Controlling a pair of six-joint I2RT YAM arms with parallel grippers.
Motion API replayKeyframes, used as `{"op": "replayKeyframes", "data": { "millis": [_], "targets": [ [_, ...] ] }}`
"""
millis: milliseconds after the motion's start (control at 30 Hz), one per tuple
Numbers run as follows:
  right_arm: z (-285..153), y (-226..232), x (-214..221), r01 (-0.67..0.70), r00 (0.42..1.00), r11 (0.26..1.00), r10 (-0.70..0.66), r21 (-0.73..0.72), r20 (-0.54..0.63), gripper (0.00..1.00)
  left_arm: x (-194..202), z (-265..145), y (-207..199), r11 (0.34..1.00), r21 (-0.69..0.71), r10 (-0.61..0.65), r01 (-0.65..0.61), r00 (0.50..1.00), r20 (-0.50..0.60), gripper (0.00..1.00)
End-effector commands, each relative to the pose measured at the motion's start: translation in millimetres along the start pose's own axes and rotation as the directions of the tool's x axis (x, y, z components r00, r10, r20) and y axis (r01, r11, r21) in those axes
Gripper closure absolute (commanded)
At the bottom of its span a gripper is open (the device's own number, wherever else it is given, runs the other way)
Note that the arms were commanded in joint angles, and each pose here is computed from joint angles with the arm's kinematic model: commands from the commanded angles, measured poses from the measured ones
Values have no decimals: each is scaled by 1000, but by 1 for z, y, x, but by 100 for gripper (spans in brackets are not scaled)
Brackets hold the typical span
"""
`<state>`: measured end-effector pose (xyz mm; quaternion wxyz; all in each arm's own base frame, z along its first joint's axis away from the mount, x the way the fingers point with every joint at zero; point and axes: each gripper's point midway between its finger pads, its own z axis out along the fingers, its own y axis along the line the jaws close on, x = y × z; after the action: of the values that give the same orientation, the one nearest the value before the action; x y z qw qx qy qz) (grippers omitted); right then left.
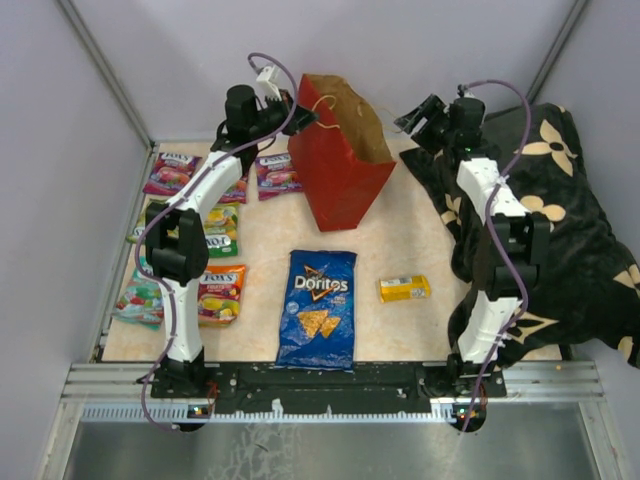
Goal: Take the snacks out of the paper bag
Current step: Adjust the paper bag at the center of the board.
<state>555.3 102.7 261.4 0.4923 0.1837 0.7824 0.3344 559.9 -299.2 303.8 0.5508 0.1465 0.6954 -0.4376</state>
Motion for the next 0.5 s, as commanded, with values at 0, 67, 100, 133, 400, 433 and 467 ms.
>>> {"op": "replayKeyframes", "data": {
  "millis": [0, 67, 100, 133, 400, 433, 467],
  "targets": [
    [14, 17, -5, -74, 997, 988, 78, -134, 23, 30, -19, -8, -18, 998, 31, 44, -45, 998, 35, 100],
    [21, 17, 0, -112, 993, 981, 115, -161, 5, 31, -17, -8, -17, 999, 31, 40, -41, 999, 30, 100],
    [24, 17, 2, -119, 993, 977, 121, -174, 0, 33, -17, -8, -17, 999, 30, 41, -41, 999, 30, 100],
    [27, 17, 3, -135, 991, 974, 137, -181, -4, 36, -16, -8, -17, 999, 29, 40, -41, 999, 28, 100],
    [30, 24, -1, -154, 987, 961, 160, -231, 6, 82, -17, -9, -16, 999, 22, 43, -44, 999, 29, 100],
    [28, 26, -2, -150, 988, 960, 157, -235, 10, 90, -17, -9, -17, 999, 22, 42, -43, 999, 30, 100],
    [25, 30, -6, -142, 988, 960, 151, -241, 18, 97, -18, -9, -17, 999, 22, 41, -41, 999, 33, 100]
  ]
}}
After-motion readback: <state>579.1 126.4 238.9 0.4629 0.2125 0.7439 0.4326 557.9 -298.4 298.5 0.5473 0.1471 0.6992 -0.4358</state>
